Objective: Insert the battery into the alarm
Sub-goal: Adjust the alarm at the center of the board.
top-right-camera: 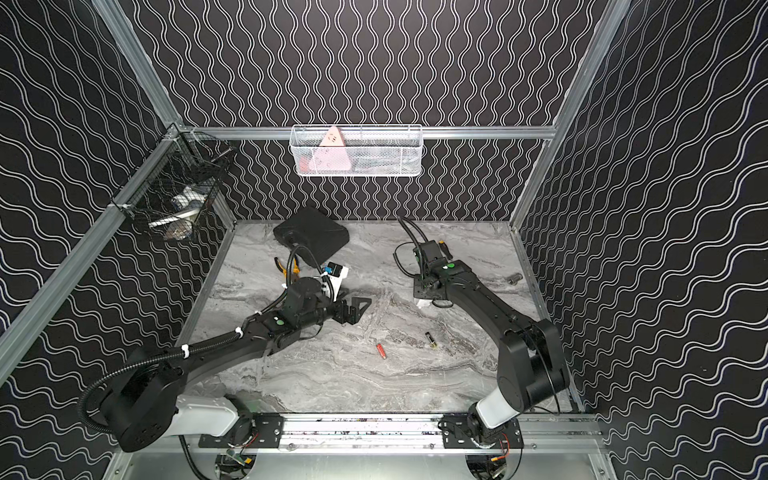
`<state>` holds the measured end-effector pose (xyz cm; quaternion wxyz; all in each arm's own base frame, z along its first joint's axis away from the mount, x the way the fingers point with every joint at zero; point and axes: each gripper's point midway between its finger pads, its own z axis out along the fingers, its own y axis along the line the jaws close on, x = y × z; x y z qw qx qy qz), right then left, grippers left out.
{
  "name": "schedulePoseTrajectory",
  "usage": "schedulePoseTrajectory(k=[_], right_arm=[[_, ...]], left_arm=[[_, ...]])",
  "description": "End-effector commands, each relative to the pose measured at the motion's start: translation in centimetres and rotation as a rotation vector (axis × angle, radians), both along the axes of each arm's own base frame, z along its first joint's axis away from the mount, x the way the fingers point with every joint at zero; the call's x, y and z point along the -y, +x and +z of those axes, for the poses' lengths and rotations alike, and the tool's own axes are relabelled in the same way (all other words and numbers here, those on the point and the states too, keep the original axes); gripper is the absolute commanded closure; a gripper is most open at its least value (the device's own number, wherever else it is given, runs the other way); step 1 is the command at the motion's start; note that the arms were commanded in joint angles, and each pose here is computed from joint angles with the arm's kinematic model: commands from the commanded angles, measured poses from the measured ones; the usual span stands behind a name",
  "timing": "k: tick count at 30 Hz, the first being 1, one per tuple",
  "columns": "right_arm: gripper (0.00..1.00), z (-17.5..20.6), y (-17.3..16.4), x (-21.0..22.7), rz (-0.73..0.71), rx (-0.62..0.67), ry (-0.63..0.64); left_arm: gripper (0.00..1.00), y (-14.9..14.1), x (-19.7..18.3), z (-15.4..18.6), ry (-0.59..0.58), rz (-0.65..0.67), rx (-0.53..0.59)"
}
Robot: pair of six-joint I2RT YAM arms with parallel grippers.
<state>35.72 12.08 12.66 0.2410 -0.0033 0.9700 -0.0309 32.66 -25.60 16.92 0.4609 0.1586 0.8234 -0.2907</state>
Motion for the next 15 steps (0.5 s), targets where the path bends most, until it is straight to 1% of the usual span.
schedulePoseTrajectory(k=[1, 4, 6, 8, 9, 12, 15], right_arm=[[0.70, 0.2, -0.5, 2.1, 0.012, -0.022, -0.244], [0.69, -0.2, -0.3, 2.2, 0.023, -0.041, -0.355], [0.69, -0.6, -0.3, 2.2, 0.032, -0.049, -0.423], [0.68, -1.1, 0.0, 1.9, 0.049, -0.052, -0.469], [0.68, -1.3, 0.1, 1.8, 0.054, -0.051, -0.502], [0.68, -1.8, 0.2, 1.4, 0.063, -0.049, -0.577], [0.68, -2.5, 0.2, 0.4, 0.080, -0.046, -0.609]], left_arm=[[0.01, 0.7, -1.2, 1.6, 0.058, 0.044, 0.157], [0.01, 0.8, -3.7, 1.5, 0.094, 0.156, 0.188], [0.01, 0.7, -5.1, 1.7, 0.111, 0.225, 0.168], [0.01, 0.6, -5.7, 2.0, 0.132, 0.243, 0.148], [0.01, 0.4, -5.9, 2.4, 0.121, 0.253, 0.159], [0.01, -0.5, -6.6, 3.1, 0.090, 0.253, 0.227], [0.01, -1.7, -7.2, 4.1, 0.100, 0.229, 0.290]])
